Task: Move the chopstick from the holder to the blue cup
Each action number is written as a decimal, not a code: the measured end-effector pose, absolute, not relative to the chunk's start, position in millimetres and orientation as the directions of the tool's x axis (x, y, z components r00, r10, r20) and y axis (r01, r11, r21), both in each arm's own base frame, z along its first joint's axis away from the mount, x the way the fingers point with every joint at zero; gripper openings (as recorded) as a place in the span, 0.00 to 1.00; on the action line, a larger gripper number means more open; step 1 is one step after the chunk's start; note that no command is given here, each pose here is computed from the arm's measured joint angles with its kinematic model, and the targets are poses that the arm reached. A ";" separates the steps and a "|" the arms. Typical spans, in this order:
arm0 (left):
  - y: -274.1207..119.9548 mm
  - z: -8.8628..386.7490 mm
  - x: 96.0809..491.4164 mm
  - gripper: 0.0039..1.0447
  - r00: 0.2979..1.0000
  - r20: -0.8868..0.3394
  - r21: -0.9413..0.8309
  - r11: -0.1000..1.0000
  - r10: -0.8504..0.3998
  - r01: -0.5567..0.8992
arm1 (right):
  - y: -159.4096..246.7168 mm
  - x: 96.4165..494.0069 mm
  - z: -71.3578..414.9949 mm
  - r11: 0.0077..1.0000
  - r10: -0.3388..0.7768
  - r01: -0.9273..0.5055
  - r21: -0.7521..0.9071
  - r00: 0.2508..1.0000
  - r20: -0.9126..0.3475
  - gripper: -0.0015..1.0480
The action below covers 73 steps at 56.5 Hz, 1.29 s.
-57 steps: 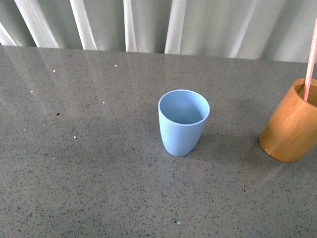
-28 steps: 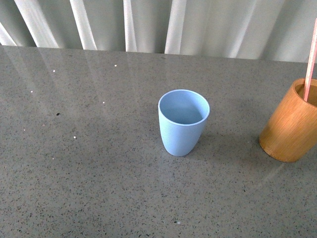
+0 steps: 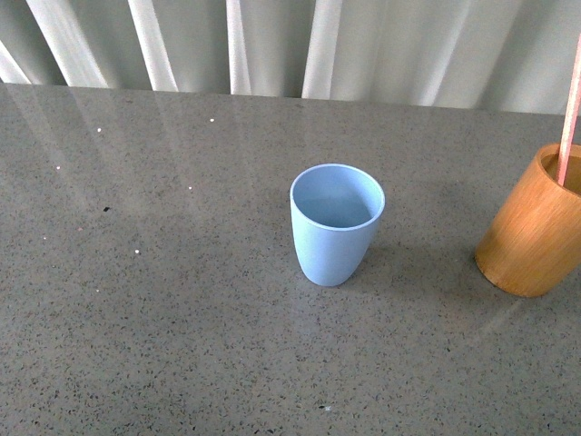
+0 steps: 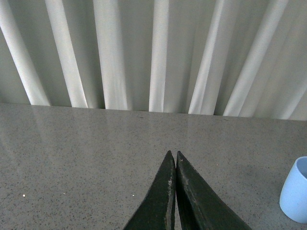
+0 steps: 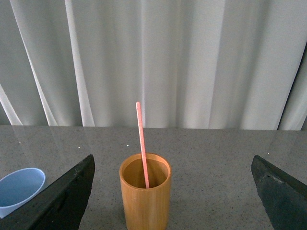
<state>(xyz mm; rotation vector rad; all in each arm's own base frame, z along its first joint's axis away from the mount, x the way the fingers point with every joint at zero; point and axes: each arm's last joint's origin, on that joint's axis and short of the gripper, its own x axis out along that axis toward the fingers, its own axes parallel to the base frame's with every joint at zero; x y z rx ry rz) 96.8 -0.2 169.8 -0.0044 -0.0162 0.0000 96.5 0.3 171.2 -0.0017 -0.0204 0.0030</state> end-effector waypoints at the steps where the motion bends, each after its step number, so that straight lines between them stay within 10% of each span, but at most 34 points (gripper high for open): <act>1: -0.2 169.7 96.8 0.03 1.000 0.016 -0.004 1.000 0.000 0.000 | 0.2 96.5 171.2 1.000 0.003 -0.003 -0.002 1.000 0.020 0.90; 33: -0.2 169.7 96.7 0.95 1.000 0.016 -0.004 1.000 0.000 0.000 | 0.2 96.5 171.2 1.000 0.003 -0.003 -0.002 1.000 0.020 0.90; 66: -0.2 169.8 96.7 0.94 1.000 0.017 -0.004 1.000 0.000 0.000 | 0.2 96.7 170.8 1.000 0.007 -0.007 0.003 1.000 0.012 0.90; 73: -0.2 169.8 96.7 0.94 1.000 0.017 -0.004 1.000 -0.002 0.002 | -3.1 100.3 165.0 0.993 0.086 -0.056 0.102 0.945 -0.317 0.90</act>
